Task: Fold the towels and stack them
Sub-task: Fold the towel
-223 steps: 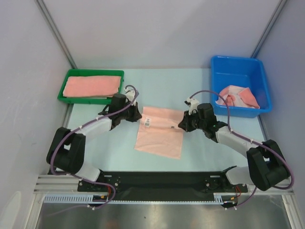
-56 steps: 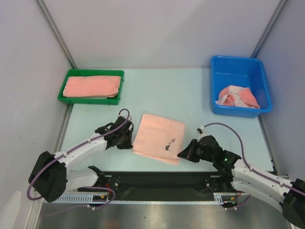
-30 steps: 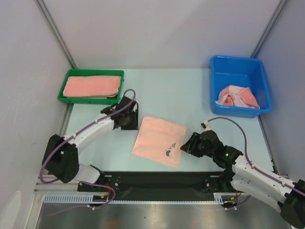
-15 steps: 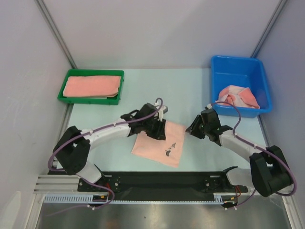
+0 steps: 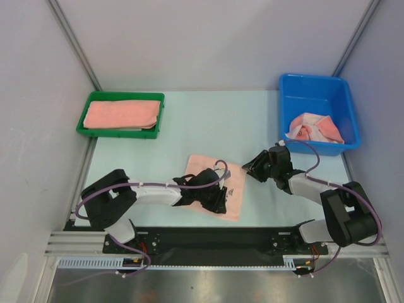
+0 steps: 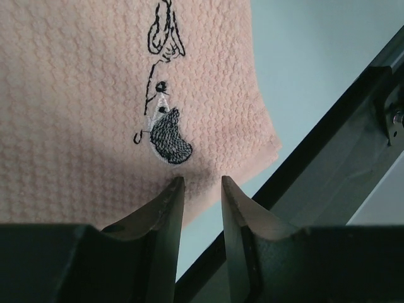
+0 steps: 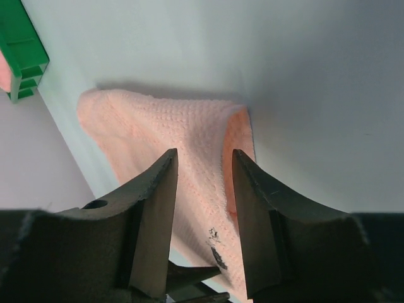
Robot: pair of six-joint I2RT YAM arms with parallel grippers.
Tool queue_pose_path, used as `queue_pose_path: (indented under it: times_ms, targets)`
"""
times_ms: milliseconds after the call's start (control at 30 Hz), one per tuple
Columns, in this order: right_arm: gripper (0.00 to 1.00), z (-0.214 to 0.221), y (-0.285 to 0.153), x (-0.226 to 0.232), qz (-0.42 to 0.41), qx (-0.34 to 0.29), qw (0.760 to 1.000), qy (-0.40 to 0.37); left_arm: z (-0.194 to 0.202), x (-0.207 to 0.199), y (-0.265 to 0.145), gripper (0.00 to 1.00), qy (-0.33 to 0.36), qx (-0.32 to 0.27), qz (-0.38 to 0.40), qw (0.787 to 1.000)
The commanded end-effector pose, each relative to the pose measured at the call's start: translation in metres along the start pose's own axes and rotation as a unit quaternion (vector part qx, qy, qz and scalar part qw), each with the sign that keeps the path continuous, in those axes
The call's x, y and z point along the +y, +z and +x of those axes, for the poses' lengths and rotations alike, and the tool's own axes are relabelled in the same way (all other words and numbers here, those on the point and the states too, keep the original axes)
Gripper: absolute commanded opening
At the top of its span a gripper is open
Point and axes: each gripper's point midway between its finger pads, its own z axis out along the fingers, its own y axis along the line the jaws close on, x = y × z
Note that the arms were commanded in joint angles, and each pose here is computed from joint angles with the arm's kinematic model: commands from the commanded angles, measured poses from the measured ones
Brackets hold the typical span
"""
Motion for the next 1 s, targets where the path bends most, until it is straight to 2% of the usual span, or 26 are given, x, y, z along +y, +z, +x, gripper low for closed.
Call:
queue_pose_path:
  times_ms: [0,167,367,533,600,767,967]
  targets:
    - [0.45,0.0,0.005,0.01,-0.034,-0.001,0.999,0.041,0.01,-0.004,0.012,0.36,-0.009,-0.007,-0.004,1.0]
    - [0.47,0.0,0.012,0.002,-0.036,-0.007,0.998,0.053,0.022,0.003,0.013,0.34,-0.021,0.002,-0.019,1.0]
    - [0.46,-0.029,0.023,0.023,-0.124,-0.053,0.991,0.022,0.035,0.019,0.006,0.34,-0.018,0.004,-0.044,0.999]
    - [0.45,-0.032,0.038,0.02,-0.165,-0.032,0.985,0.024,0.045,0.024,0.007,0.33,-0.012,0.014,-0.046,0.999]
    - [0.45,-0.038,0.04,0.023,-0.175,-0.038,0.984,0.012,0.049,0.025,0.007,0.33,-0.01,0.022,-0.047,0.999]
    - [0.43,-0.033,0.047,0.027,-0.192,-0.006,0.981,-0.037,0.05,0.025,0.009,0.33,-0.002,0.029,-0.054,0.998]
    - [0.4,-0.032,0.043,0.013,-0.153,0.008,0.984,-0.091,0.053,0.027,0.009,0.33,-0.005,0.042,-0.068,0.997]
